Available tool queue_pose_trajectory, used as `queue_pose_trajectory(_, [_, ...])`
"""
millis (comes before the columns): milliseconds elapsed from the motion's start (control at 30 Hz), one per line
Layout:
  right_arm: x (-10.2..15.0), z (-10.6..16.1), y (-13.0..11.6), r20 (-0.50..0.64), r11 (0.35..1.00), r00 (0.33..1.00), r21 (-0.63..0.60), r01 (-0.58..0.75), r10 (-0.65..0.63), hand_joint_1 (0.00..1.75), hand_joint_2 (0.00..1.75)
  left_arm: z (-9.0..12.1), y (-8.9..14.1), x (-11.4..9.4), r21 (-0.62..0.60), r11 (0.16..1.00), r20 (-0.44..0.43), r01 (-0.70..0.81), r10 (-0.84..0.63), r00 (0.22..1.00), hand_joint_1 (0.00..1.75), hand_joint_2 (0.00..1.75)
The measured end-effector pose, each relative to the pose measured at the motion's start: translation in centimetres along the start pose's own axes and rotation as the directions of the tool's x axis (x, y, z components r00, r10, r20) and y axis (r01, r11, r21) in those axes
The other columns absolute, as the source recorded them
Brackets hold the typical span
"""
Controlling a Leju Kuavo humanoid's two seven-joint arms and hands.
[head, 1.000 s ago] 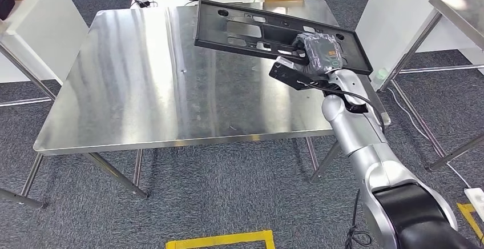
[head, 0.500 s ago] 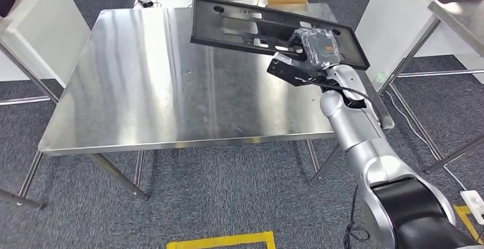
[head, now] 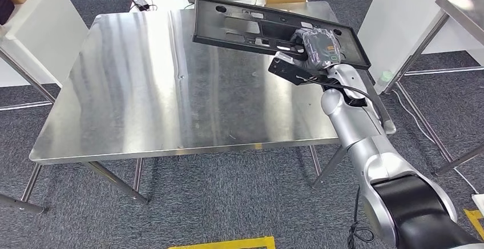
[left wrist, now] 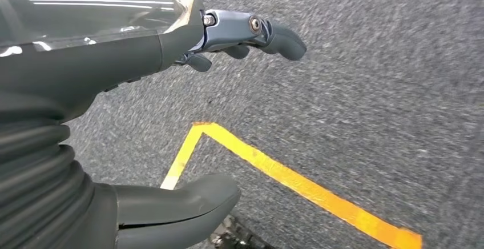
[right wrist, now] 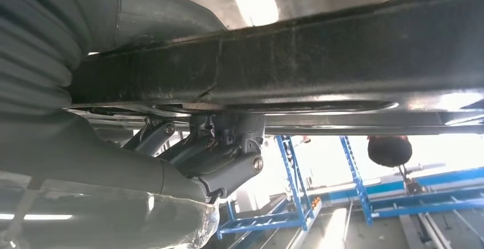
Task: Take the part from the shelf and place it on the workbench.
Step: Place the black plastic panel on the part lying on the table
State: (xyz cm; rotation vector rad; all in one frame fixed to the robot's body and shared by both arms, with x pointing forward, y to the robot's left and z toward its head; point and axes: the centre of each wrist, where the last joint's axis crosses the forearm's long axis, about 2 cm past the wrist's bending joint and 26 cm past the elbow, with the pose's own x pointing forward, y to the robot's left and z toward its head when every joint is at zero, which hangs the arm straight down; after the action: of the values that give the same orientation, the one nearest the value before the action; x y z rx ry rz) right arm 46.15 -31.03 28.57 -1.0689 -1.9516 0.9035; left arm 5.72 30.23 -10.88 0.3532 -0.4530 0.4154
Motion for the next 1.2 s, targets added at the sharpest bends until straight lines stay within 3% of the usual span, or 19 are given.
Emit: queue_pose_trajectory(1200, [-2.0, 1.6, 1.2, -0.057, 0.999, 0.998, 0.035, -0.024, 0.026, 1.75, 1.75, 0.1, -0.1, -0.1, -0.003, 1.000, 0.003, 0.024, -0.024, 1.000, 0.00, 1.75])
